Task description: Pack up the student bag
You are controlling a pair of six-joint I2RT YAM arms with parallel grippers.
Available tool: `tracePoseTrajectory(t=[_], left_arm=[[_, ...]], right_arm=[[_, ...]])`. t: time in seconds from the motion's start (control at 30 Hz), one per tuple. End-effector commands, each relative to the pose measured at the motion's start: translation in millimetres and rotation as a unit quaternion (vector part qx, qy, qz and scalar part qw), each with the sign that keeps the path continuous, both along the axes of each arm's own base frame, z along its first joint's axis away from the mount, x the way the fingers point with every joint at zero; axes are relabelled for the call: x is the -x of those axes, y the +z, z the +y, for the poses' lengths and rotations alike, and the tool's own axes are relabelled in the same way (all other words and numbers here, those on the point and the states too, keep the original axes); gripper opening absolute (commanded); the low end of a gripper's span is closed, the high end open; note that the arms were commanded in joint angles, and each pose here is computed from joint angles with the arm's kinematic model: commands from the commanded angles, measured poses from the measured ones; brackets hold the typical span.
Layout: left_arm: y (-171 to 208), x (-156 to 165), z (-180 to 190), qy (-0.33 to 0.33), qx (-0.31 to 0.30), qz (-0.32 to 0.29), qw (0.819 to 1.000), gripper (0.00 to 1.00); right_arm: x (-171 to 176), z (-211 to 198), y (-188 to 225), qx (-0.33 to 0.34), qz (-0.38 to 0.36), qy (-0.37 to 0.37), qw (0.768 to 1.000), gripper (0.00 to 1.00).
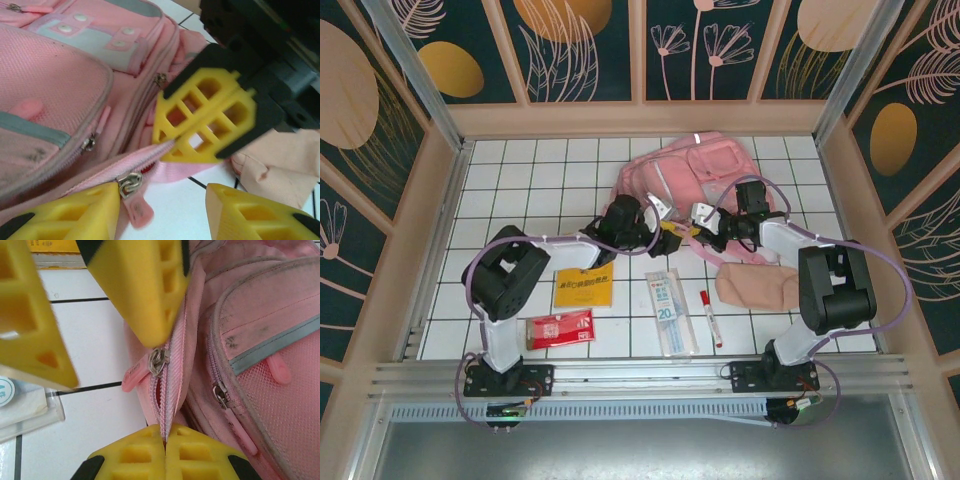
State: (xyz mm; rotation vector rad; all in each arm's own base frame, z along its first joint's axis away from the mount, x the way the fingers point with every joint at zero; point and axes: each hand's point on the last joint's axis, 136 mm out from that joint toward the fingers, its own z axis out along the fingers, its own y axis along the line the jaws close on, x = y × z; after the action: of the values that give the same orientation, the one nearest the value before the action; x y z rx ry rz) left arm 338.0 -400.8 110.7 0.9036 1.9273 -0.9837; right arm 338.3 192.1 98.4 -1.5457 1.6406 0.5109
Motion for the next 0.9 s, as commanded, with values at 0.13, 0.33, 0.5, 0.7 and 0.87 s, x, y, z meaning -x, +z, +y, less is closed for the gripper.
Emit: tracePoseTrajectory(t=[0.13, 0.33, 0.5, 0.7, 0.87], left_arm=[[-4.8, -24.8, -2.6, 0.067, -0.008, -0.012, 0.998, 0.42], [-1.2, -20.6, 8.9, 0.083, -0.008, -0.038, 0.996, 0.03], [13.1, -19.8, 17.4, 0.077, -0.021, -0.060, 0.995, 0.00], [19.6, -20.4, 46.7, 0.081, -0.026, -0.055, 0.995, 0.00], [15.2, -32.4, 80.6, 0.117, -0.050, -0.063, 0.990, 0.00]], right_arm=[[3.6, 19.9, 34.6, -0.052, -0.024, 0.032, 0.998, 0.00], [0.4, 12.1, 24.1, -0.018, -0.034, 0.020, 0.999, 0.00], [-3.6, 2.8, 20.0, -0.004, -0.037, 0.007, 0.999, 0.00], [-4.9, -4.6, 14.1, 0.012, -0.044, -0.004, 0.999, 0.00], [-4.7, -5.5, 11.0, 0.018, -0.048, -0.006, 0.999, 0.00]])
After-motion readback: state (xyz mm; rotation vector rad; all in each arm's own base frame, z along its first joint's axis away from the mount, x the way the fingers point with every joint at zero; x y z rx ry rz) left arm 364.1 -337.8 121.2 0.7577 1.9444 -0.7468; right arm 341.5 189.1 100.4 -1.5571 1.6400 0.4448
